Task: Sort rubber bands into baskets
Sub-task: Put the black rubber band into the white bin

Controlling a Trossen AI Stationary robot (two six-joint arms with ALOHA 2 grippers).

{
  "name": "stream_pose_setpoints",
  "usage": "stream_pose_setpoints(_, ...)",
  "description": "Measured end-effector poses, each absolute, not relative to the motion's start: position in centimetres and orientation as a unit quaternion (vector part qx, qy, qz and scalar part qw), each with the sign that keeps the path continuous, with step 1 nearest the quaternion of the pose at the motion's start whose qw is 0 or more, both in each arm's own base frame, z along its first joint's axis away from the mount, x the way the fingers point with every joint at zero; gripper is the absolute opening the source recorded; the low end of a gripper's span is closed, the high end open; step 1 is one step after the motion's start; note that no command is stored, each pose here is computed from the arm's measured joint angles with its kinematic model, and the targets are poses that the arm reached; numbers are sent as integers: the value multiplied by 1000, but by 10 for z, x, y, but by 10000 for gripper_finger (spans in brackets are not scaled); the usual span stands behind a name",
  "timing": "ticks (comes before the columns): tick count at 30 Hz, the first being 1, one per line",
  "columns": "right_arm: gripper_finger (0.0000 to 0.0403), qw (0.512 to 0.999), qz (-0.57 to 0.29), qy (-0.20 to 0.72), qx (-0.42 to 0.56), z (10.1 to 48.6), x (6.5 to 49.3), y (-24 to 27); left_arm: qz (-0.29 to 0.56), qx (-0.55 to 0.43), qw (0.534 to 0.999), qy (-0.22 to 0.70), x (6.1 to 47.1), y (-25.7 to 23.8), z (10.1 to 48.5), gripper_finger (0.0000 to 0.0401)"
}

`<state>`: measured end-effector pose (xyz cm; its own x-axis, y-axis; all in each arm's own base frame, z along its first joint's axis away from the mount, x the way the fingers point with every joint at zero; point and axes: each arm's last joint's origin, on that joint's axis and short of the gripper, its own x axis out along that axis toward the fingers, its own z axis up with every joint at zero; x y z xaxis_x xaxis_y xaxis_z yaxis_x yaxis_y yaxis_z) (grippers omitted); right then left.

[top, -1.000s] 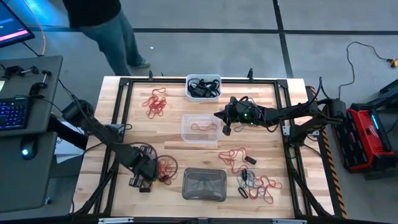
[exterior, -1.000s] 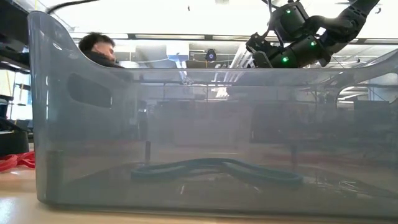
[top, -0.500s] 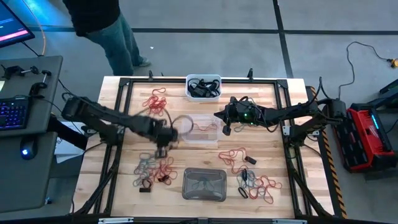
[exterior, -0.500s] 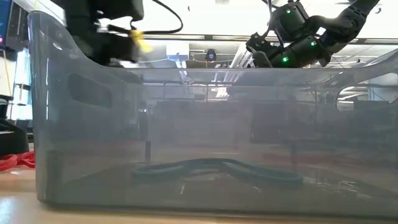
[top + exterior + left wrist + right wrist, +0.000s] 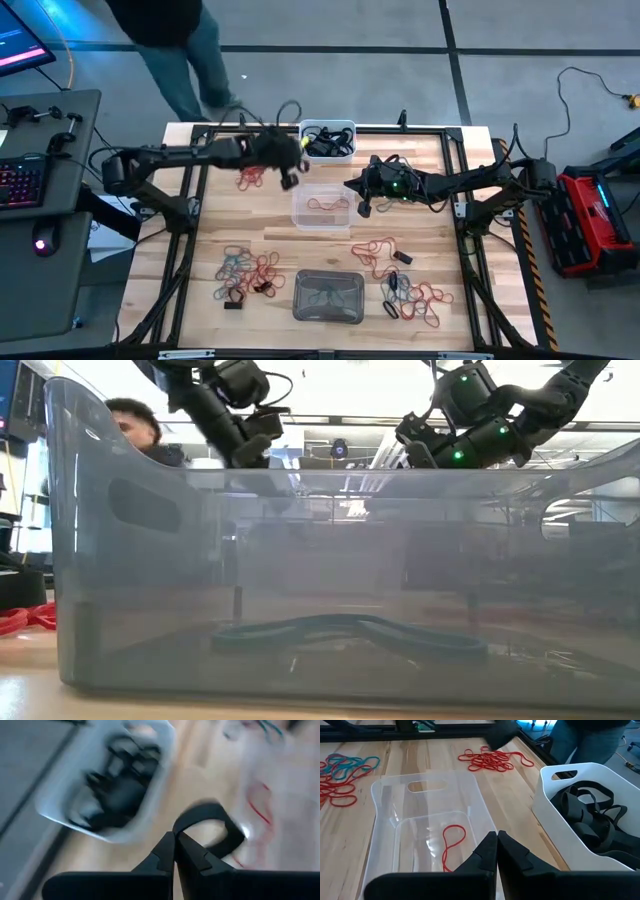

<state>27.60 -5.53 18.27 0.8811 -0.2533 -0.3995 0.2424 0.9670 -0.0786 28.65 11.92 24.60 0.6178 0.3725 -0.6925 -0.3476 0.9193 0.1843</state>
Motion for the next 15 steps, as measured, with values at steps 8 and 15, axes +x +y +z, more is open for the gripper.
stream_pose_setpoints(8,0,972,-130,198,-12,184,277,-56,238,55,898,367,309,176,253,0)
stream_pose_setpoints(15,0,972,-132,197,-2,184,277,-56,229,54,892,386,342,218,228,0)
